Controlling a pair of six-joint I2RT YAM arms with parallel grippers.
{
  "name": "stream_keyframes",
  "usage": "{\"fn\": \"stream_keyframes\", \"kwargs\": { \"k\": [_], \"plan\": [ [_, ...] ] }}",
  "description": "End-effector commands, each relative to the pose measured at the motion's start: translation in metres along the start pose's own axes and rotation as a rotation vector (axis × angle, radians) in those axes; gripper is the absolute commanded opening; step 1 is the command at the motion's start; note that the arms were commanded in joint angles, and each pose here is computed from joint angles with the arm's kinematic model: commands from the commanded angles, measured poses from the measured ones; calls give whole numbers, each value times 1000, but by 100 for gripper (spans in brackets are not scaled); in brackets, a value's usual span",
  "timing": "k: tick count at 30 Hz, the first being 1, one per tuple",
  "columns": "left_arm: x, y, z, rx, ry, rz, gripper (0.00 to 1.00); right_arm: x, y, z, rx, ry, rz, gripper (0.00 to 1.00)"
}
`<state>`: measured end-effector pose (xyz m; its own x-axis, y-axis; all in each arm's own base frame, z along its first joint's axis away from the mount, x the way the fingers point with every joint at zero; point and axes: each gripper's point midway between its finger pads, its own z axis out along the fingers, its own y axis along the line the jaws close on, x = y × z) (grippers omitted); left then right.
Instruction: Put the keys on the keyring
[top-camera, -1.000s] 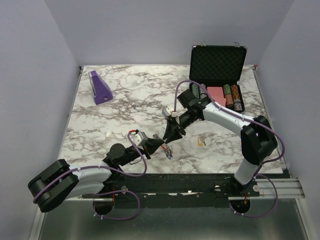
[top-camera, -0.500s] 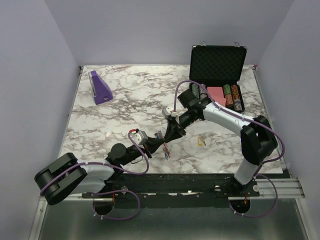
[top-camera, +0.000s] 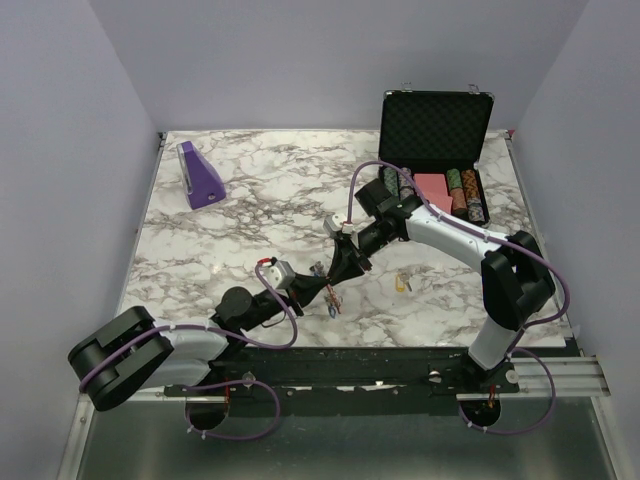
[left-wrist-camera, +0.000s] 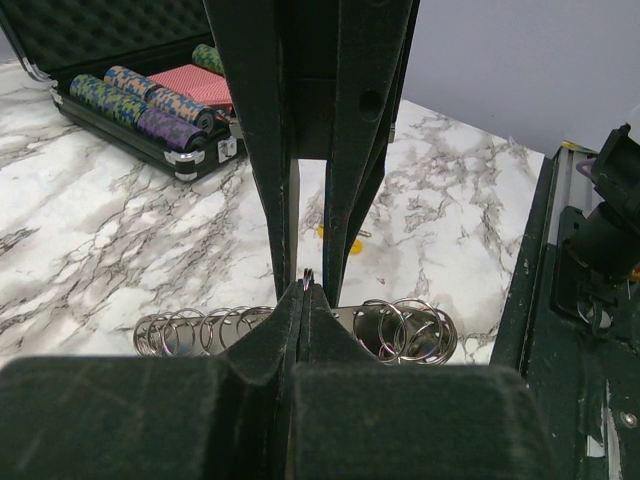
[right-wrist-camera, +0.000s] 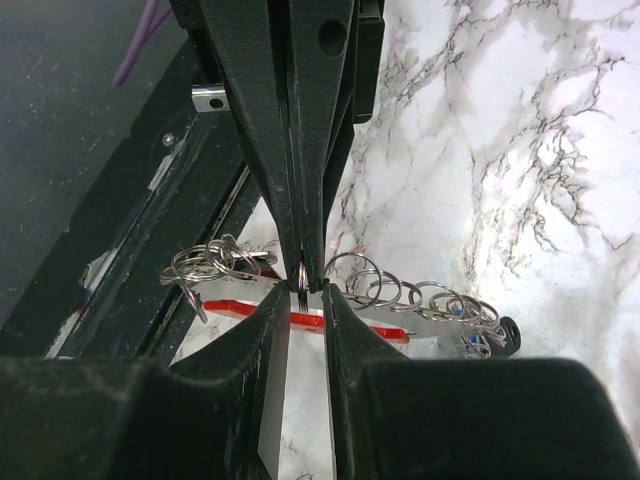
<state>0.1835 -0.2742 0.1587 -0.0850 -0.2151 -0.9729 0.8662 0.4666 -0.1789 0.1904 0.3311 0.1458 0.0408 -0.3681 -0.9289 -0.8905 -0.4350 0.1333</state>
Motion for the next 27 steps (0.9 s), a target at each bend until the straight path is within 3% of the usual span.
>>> {"fn": "stream_keyframes", "kwargs": {
  "k": [1,18,27],
  "plan": [
    [4,0,-26,-14,-38,12,0,0,0,0,9,13,-21,26],
    [10,1,-29,-19,-4,17,0,-8,2,-3,18,12,-42,26],
    [16,3,-30,-28,16,17,0,-16,9,-4,-2,-11,-49,33]
  ]
}}
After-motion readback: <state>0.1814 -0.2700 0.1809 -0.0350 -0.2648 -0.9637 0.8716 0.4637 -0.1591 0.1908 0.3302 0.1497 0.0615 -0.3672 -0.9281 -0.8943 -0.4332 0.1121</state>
